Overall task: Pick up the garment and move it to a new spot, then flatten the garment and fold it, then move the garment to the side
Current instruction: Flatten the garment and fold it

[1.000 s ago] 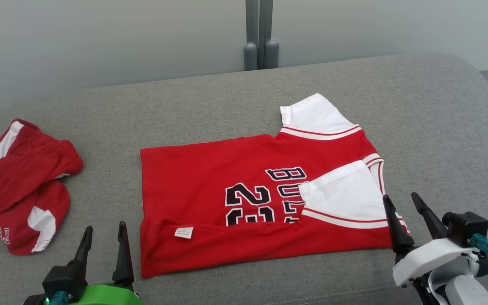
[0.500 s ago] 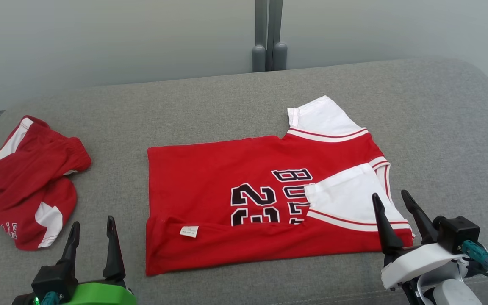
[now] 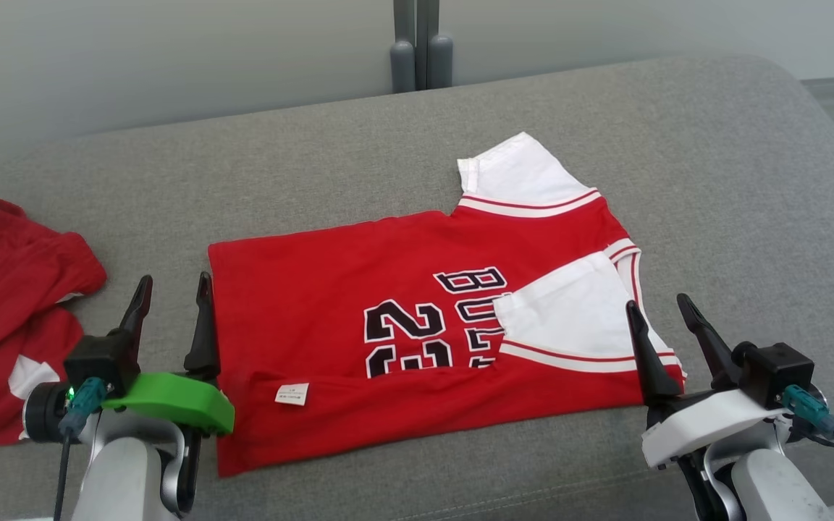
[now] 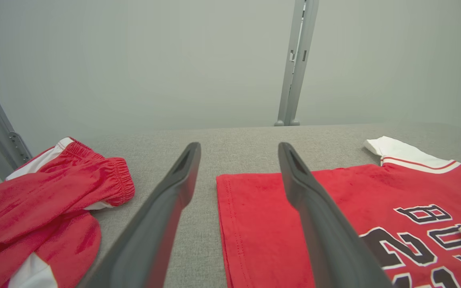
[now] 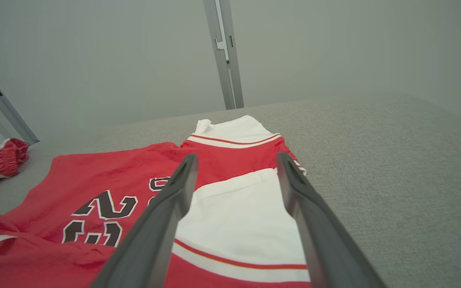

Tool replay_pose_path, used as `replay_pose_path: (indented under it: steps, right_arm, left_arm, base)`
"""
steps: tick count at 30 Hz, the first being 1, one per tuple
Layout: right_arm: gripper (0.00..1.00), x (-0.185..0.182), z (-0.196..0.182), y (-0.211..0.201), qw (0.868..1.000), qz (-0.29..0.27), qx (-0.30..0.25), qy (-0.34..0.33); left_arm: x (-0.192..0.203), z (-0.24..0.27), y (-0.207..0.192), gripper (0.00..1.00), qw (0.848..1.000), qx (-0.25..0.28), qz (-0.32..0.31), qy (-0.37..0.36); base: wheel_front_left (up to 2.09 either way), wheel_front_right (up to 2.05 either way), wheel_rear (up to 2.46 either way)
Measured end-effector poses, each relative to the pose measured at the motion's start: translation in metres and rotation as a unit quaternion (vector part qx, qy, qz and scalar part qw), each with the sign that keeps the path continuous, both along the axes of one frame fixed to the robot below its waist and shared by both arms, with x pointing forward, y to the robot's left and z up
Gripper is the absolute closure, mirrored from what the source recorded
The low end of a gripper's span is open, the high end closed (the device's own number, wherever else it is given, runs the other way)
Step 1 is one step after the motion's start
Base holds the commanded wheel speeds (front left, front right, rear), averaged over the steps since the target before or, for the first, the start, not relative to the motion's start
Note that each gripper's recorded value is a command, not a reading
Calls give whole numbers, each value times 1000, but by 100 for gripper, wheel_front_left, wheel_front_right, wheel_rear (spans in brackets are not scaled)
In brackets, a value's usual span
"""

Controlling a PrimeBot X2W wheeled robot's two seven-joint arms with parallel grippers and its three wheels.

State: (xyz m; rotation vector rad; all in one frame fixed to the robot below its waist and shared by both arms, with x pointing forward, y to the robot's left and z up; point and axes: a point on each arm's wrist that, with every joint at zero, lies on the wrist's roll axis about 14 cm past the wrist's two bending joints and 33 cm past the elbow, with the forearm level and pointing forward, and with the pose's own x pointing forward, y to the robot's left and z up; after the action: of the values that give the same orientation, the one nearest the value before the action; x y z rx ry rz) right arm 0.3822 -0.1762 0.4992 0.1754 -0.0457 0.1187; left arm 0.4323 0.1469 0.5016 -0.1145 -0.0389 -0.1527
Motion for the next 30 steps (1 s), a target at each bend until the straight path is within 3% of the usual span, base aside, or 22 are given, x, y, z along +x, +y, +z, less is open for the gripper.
replay_pose_path:
  steps: [12,30]
  right_arm:
    - [0,13,-13,-18,999,-27,-6,17]
    - [0,26,-33,-31,998,-45,-21,45]
  left_arm:
    - [68,-42,-19,0,996,3,-36,81]
    - [98,-121,-12,0,979,8,-24,200]
  base:
    - [0,0,0]
    - [0,0,0]
